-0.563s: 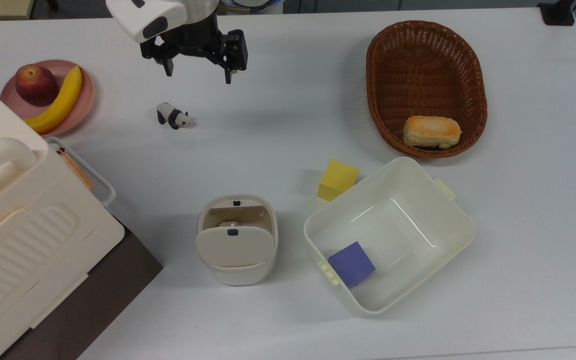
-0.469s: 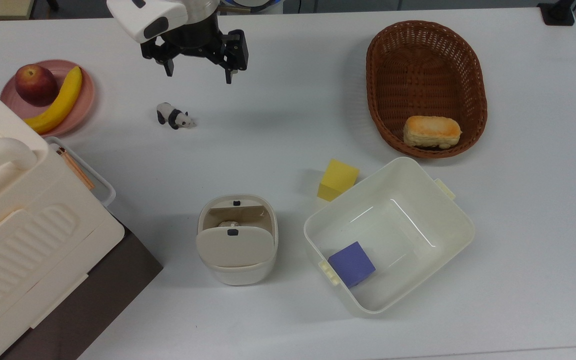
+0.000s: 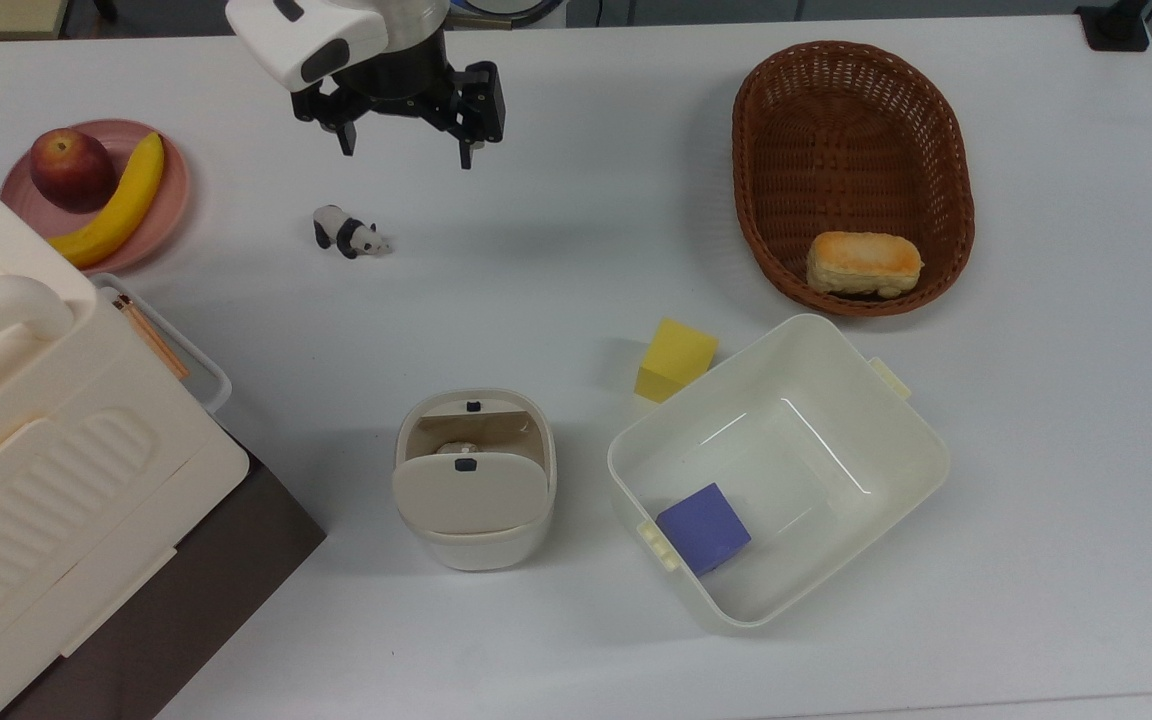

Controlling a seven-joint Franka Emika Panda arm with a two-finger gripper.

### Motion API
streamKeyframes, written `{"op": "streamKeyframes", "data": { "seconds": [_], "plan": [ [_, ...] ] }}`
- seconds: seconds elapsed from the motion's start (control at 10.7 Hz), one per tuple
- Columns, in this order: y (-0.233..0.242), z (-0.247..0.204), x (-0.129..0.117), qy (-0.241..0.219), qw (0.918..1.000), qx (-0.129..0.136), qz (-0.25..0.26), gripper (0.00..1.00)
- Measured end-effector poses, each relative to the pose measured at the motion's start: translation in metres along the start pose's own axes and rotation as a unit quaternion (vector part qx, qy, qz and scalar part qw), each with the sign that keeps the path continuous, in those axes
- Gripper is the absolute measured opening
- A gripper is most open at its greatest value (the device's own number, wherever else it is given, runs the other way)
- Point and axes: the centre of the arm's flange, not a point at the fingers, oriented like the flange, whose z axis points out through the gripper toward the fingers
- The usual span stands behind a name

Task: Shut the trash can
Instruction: 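Move the gripper over the cream trash can's raised lid, then lower the gripper onto the open lid, pushing it down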

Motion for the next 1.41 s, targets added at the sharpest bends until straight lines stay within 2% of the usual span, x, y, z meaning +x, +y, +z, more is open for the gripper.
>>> {"op": "streamKeyframes", "data": {
  "seconds": [0.28,0.38,0.66,0.75,0.94,1.13,1.41],
  "plan": [
    [-0.001,0.000,0.000,0.000,1.0000,0.000,-0.003,1.00],
    [-0.001,0.001,0.000,-0.001,1.0000,0.000,-0.009,0.96],
    [-0.003,0.005,0.003,-0.001,0.9989,0.002,-0.047,0.45],
    [-0.006,0.002,0.007,0.018,0.9984,0.013,-0.052,0.31],
    [-0.012,-0.014,0.022,0.097,0.9934,0.038,-0.048,0.01],
    [-0.014,-0.026,0.039,0.177,0.9824,0.042,-0.045,0.01],
    [-0.028,-0.014,0.079,0.293,0.9547,0.049,-0.021,0.01]
  ]
}}
